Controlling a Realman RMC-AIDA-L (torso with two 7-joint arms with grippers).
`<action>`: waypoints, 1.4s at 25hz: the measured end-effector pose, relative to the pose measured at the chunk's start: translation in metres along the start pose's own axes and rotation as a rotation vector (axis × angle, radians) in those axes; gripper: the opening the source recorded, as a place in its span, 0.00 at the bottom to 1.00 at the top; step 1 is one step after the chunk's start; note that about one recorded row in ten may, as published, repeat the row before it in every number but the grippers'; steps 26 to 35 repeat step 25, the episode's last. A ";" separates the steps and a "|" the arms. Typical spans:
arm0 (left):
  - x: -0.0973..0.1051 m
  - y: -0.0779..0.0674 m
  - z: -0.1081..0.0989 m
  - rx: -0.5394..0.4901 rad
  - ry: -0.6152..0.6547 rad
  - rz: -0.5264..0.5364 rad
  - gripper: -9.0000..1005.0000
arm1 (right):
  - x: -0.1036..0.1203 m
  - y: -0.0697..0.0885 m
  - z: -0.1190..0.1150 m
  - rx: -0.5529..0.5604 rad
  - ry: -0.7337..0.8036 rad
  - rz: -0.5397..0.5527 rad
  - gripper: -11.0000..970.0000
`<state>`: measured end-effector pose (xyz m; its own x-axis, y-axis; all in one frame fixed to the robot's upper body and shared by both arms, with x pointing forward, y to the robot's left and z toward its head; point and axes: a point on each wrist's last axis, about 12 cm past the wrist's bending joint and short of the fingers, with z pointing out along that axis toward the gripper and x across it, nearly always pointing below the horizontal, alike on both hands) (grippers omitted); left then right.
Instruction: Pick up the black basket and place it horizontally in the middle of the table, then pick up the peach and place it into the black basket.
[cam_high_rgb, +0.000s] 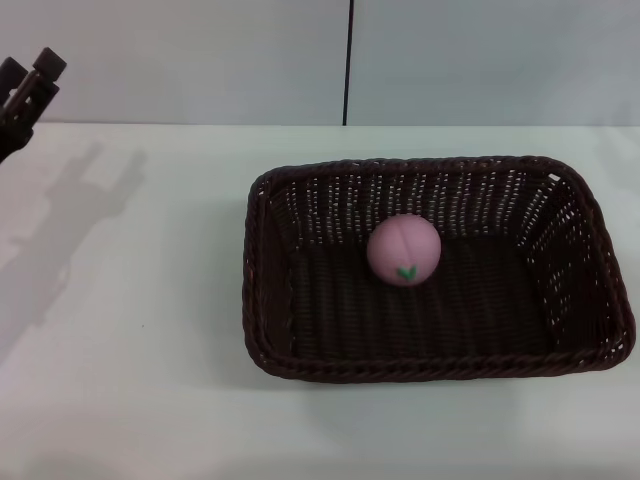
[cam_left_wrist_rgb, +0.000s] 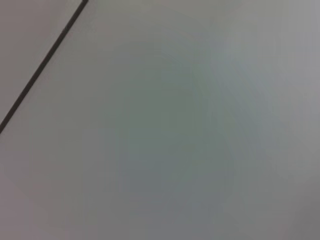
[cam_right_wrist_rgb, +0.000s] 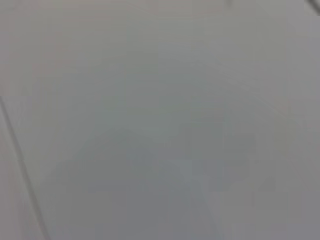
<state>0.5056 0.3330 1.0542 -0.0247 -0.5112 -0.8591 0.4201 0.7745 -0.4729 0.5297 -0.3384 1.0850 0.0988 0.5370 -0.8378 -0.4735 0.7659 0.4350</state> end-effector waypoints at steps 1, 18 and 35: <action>0.000 0.000 0.000 0.000 0.000 0.000 0.75 | 0.001 -0.002 -0.002 0.024 -0.008 -0.013 0.46; -0.006 -0.001 -0.003 0.014 -0.047 -0.004 0.75 | 0.012 -0.010 -0.020 0.190 -0.053 -0.110 0.46; -0.006 -0.001 -0.003 0.018 -0.050 -0.005 0.75 | 0.015 -0.011 -0.023 0.208 -0.044 -0.108 0.46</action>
